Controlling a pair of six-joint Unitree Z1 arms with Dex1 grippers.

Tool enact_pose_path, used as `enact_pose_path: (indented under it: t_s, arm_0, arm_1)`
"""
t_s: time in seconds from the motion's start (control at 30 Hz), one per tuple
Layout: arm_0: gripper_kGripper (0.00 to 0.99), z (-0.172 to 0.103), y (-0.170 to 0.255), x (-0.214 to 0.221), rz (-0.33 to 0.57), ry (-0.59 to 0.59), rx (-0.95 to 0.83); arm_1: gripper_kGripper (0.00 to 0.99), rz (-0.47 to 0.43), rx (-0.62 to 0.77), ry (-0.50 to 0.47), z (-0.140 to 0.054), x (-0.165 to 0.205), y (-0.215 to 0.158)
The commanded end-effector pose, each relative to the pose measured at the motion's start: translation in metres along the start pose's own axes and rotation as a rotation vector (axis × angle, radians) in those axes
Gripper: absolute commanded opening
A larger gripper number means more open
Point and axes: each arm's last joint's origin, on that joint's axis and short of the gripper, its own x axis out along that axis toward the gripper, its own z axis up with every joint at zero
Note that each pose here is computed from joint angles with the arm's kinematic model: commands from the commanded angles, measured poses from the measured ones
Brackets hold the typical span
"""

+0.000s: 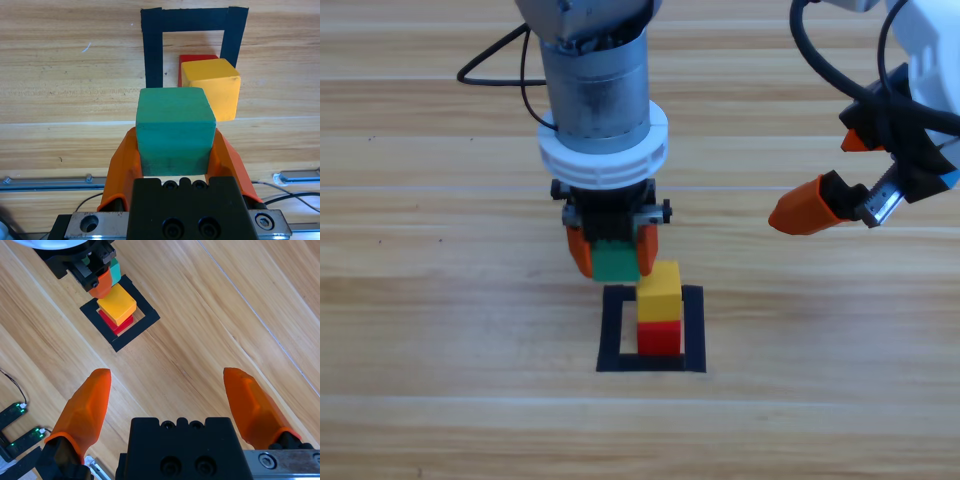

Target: Stack the blocks in the rectangular block: red at the bottom, yellow in the middle, green on top

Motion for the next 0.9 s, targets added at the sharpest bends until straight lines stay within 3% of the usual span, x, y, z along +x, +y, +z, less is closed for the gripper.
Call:
enact_pose_path:
  t_s: [0.03,0.9]
  arm_0:
    - [0.0,-0.003,-0.015,0.016,0.023,0.017,0.015]
    - [0.0,-0.007,-0.031,0.027,0.027,0.011,0.041]
  arm_1:
    - [0.988,0.002,0.0,0.086,-0.008,0.029,-0.005]
    - [0.988,0.007,0.002,0.086,-0.007,0.029,-0.005]
